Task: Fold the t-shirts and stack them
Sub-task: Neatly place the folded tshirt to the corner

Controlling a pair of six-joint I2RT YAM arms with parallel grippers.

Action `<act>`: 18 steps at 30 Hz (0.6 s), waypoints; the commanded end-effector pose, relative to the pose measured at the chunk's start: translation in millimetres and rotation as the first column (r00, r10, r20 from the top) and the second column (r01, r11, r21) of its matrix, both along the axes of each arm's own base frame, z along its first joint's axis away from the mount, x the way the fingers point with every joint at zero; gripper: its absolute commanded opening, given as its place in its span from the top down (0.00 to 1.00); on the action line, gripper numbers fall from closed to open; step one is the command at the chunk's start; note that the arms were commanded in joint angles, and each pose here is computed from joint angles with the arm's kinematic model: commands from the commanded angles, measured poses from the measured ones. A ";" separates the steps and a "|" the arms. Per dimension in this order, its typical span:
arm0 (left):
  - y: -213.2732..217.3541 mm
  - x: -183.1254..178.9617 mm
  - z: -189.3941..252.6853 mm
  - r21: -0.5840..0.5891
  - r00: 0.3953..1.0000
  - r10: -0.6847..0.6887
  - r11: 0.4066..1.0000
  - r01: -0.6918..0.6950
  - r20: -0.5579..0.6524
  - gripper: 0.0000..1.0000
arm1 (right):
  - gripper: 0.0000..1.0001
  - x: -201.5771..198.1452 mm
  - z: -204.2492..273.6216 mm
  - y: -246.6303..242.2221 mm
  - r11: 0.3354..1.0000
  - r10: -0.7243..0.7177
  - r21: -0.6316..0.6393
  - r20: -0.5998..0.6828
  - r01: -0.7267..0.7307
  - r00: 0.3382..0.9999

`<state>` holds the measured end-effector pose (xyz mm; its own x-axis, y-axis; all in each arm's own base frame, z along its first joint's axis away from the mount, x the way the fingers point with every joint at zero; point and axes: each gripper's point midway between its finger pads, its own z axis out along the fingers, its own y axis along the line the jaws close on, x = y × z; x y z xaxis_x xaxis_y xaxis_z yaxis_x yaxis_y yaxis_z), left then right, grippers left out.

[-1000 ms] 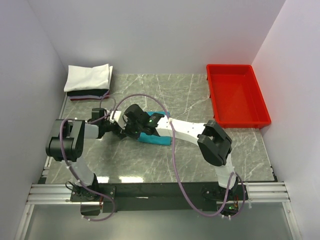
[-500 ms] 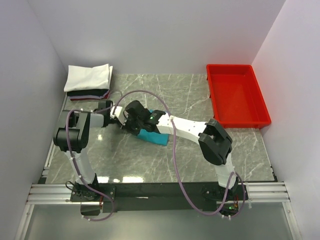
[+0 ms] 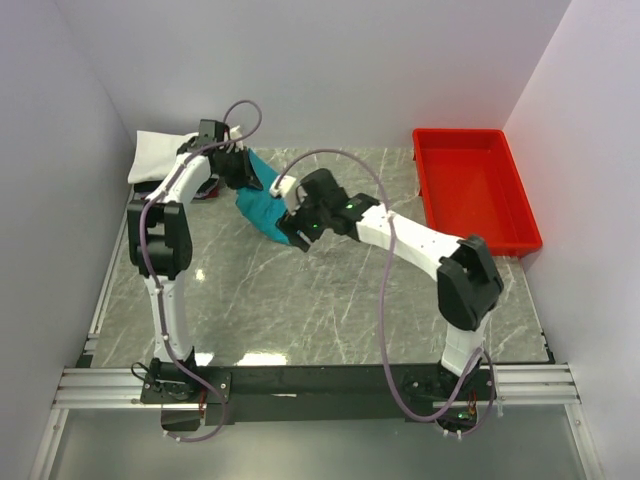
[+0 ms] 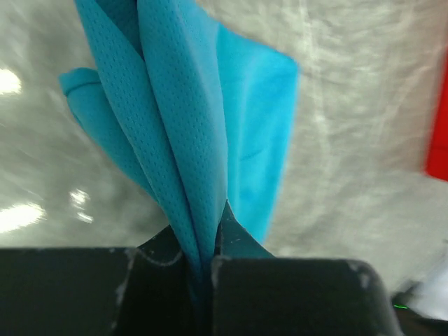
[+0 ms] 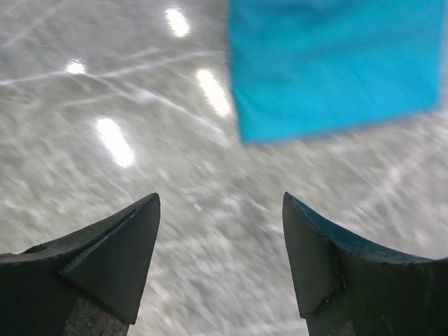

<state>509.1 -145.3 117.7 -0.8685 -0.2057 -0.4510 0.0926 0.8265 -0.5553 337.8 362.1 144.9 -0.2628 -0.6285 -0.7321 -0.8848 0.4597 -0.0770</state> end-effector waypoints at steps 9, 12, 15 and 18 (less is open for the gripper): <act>69.4 72.1 65.5 0.295 0.960 -0.064 0.955 -0.019 0.271 1.00 | 0.22 -5.5 13.3 -52.1 0.998 -0.039 -0.056 0.037 0.041 0.999; 75.0 76.8 82.2 0.297 0.943 -0.070 0.954 -0.032 0.325 1.00 | 0.22 -7.7 9.5 -56.1 0.997 -0.039 -0.069 0.038 0.042 0.999; 75.0 77.7 102.3 0.305 0.920 -0.088 0.952 -0.036 0.382 1.00 | 0.22 -8.6 7.3 -57.8 0.996 -0.039 -0.075 0.038 0.042 0.999; 75.3 77.9 125.8 0.306 0.892 -0.094 0.951 -0.052 0.442 1.00 | 0.22 -9.7 5.5 -58.9 0.996 -0.038 -0.080 0.033 0.040 0.999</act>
<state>585.9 -65.8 171.1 -0.7058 -0.0246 -0.7079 0.2154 0.9446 -0.2476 326.2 305.7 122.9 -0.3084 -0.6982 -0.6461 -0.8700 0.4816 -0.1052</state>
